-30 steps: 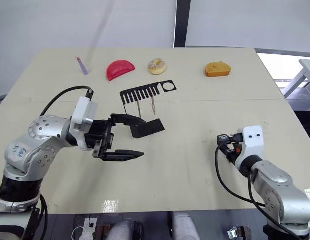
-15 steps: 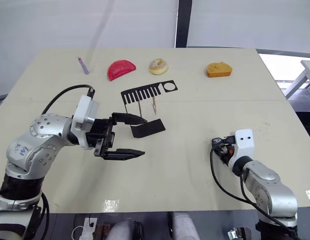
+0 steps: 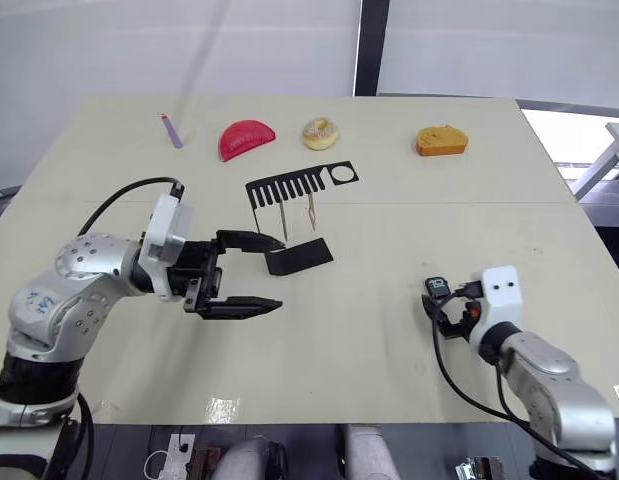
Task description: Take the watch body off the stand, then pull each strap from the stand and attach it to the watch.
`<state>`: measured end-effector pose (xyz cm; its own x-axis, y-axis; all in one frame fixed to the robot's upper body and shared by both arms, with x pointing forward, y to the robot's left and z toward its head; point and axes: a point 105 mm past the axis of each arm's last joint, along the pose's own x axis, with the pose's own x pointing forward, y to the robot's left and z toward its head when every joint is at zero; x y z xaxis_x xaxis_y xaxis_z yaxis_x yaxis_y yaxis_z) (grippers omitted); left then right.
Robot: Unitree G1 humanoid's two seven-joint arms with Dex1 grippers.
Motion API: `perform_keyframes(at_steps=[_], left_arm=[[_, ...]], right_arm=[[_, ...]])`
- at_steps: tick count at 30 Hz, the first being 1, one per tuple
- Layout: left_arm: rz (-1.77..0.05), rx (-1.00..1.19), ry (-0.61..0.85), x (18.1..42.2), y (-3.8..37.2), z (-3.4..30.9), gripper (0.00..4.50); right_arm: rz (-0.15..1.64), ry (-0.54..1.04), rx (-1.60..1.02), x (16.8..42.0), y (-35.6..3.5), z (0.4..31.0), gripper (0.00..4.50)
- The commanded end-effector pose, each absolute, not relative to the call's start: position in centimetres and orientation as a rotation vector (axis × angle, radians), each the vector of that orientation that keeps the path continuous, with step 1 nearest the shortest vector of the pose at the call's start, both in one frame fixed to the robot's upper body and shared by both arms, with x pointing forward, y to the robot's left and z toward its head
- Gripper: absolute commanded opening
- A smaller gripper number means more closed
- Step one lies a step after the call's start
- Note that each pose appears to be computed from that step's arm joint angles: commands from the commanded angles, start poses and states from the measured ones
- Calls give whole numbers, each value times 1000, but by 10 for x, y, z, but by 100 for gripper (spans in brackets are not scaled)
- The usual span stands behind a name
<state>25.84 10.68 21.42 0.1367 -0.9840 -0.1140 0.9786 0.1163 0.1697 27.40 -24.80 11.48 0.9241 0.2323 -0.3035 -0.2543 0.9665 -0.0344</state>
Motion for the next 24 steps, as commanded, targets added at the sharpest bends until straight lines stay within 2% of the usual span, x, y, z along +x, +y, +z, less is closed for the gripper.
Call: perform_keyframes(at_steps=[1,5,9,11,14,20,22,24], left_arm=[[-1342,213,-3,250,129,215,450],[-1115,163,134,251,188,191,450],[-905,118,207,251,250,178,450],[-839,122,235,253,274,174,450],[-777,152,238,259,294,172,450],[-871,147,166,260,255,177,450],[-979,116,120,253,211,176,450],[-1014,103,90,250,185,177,450]], right_arm=[[328,233,-102,250,-262,147,449],[401,286,-136,204,-296,159,449],[365,341,-144,167,-336,167,449],[345,361,-151,158,-349,168,449],[316,356,-183,158,-361,169,449],[353,265,-172,175,-348,176,449],[427,224,-185,183,-323,179,449],[479,193,-187,187,-303,182,449]])
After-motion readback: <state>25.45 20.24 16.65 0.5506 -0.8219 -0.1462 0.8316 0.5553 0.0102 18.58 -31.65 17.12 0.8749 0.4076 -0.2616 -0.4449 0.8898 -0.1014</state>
